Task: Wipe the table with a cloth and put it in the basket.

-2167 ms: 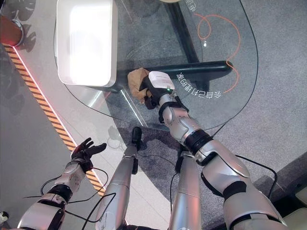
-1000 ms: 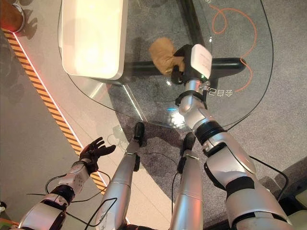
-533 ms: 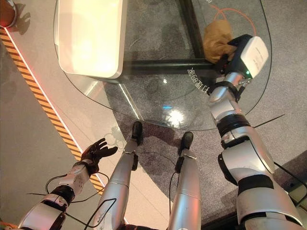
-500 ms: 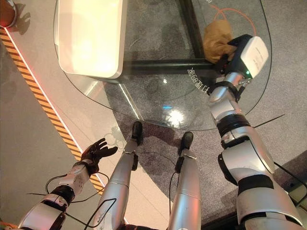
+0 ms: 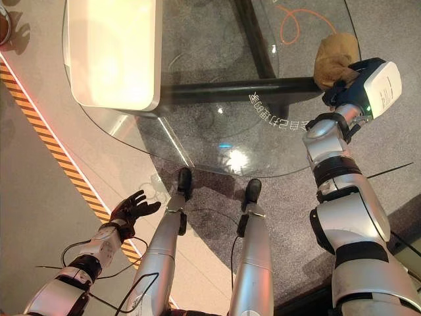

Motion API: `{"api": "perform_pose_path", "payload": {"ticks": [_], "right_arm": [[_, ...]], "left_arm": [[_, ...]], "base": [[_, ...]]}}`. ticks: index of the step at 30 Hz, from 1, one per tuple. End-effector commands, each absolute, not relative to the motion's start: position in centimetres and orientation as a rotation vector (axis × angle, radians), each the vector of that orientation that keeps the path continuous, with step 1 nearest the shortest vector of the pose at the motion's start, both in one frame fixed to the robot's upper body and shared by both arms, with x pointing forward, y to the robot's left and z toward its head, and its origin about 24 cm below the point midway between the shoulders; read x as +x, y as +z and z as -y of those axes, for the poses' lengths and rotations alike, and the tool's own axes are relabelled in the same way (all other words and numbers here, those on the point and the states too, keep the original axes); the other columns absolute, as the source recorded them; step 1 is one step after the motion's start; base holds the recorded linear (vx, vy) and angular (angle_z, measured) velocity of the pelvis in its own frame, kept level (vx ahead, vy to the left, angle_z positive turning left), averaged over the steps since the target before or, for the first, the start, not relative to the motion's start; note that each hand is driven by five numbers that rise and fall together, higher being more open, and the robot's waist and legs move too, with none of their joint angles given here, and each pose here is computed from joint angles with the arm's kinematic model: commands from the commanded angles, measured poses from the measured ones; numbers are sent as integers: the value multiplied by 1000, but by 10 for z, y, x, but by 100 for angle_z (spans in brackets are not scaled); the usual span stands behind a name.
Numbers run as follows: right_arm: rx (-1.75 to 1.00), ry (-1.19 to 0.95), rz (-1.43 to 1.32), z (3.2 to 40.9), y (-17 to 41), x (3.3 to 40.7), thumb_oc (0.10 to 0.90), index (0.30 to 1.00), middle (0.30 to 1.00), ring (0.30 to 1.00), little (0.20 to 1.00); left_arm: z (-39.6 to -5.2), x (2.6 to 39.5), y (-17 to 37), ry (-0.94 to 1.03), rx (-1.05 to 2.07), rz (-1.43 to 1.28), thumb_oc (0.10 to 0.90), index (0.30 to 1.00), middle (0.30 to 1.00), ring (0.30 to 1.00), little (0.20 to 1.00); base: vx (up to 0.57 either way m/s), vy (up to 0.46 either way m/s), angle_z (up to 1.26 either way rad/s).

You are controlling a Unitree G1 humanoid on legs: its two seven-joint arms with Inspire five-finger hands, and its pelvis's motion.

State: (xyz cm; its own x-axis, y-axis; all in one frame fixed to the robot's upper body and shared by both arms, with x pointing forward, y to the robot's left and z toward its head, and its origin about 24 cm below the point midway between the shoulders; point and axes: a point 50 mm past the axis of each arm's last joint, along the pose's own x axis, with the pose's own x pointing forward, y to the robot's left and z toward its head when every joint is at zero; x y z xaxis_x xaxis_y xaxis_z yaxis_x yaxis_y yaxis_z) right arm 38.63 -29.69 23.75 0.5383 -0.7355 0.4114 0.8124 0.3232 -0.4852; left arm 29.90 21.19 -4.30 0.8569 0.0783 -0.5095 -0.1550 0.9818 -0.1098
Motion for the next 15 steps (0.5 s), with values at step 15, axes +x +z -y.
{"api": "perform_pose_path", "payload": {"ticks": [15], "right_arm": [[-970, -1022, 458, 286, 313, 379, 100, 300, 300, 300, 200]], "left_arm": [[-240, 285, -51, 216, -160, -563, 800, 900, 900, 900, 900]], "base": [[0, 0, 0]]}}
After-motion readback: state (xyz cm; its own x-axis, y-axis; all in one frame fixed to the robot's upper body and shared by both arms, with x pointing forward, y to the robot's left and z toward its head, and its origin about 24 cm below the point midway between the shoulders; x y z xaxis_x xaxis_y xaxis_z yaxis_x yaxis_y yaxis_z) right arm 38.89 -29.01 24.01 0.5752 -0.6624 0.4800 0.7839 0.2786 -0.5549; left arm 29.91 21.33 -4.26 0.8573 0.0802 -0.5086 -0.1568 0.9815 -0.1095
